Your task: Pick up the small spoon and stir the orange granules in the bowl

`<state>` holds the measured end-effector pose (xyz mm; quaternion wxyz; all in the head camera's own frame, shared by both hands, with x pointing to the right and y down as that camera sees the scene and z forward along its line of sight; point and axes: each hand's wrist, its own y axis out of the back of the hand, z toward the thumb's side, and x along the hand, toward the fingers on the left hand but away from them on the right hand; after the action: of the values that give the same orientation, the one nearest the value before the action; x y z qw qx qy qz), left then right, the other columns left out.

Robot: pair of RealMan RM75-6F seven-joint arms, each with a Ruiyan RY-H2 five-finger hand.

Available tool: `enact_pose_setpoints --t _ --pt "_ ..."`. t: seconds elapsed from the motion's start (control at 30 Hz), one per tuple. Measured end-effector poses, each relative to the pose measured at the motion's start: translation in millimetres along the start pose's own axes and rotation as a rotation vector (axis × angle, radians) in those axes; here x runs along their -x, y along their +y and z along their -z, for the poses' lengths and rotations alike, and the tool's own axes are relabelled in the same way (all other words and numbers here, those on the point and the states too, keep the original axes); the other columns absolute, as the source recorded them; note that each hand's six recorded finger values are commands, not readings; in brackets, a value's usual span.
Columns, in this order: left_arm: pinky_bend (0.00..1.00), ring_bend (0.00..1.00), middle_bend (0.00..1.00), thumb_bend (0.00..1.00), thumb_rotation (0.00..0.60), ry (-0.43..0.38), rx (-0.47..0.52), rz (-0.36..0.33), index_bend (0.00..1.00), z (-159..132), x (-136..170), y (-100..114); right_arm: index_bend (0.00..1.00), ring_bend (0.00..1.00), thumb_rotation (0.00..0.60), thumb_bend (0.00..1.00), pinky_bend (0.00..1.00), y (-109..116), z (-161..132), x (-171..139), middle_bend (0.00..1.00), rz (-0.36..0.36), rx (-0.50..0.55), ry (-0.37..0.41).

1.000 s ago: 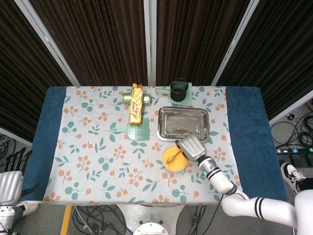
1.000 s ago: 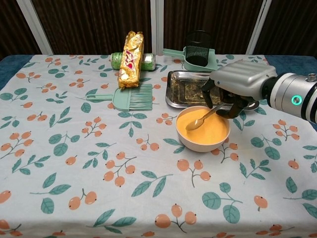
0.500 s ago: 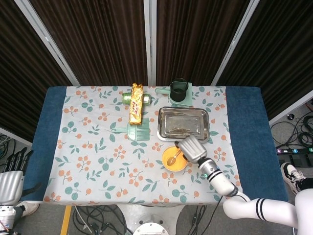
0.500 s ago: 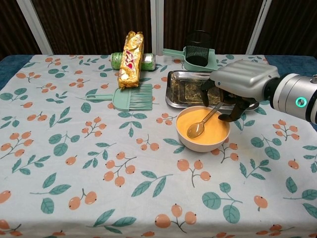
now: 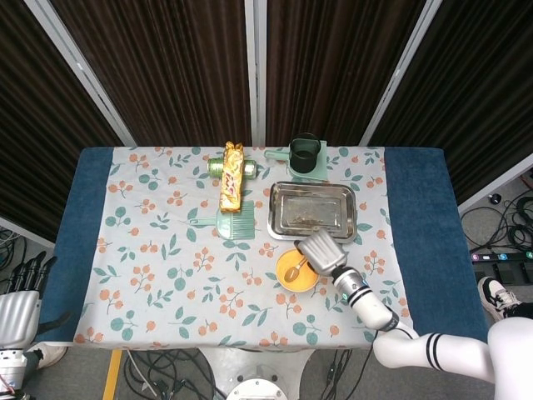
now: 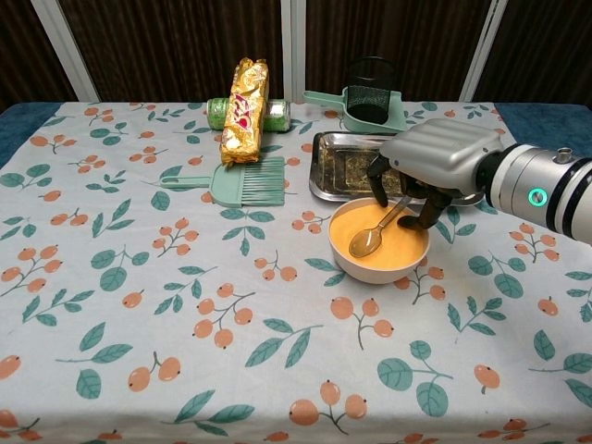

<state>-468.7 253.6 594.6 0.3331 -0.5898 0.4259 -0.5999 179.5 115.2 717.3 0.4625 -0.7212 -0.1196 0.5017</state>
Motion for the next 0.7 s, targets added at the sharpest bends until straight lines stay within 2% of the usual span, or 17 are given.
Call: enact_pose_setpoints --t 0.7 --pt "0.08 0.05 0.08 0.00 0.600 0.010 0.007 0.002 0.11 4.2 1.5 -2.6 0.52 1.00 0.600 0.33 1.00 -2.4 -4.6 2.4 0.98 -0.008 -0.021 0.002"
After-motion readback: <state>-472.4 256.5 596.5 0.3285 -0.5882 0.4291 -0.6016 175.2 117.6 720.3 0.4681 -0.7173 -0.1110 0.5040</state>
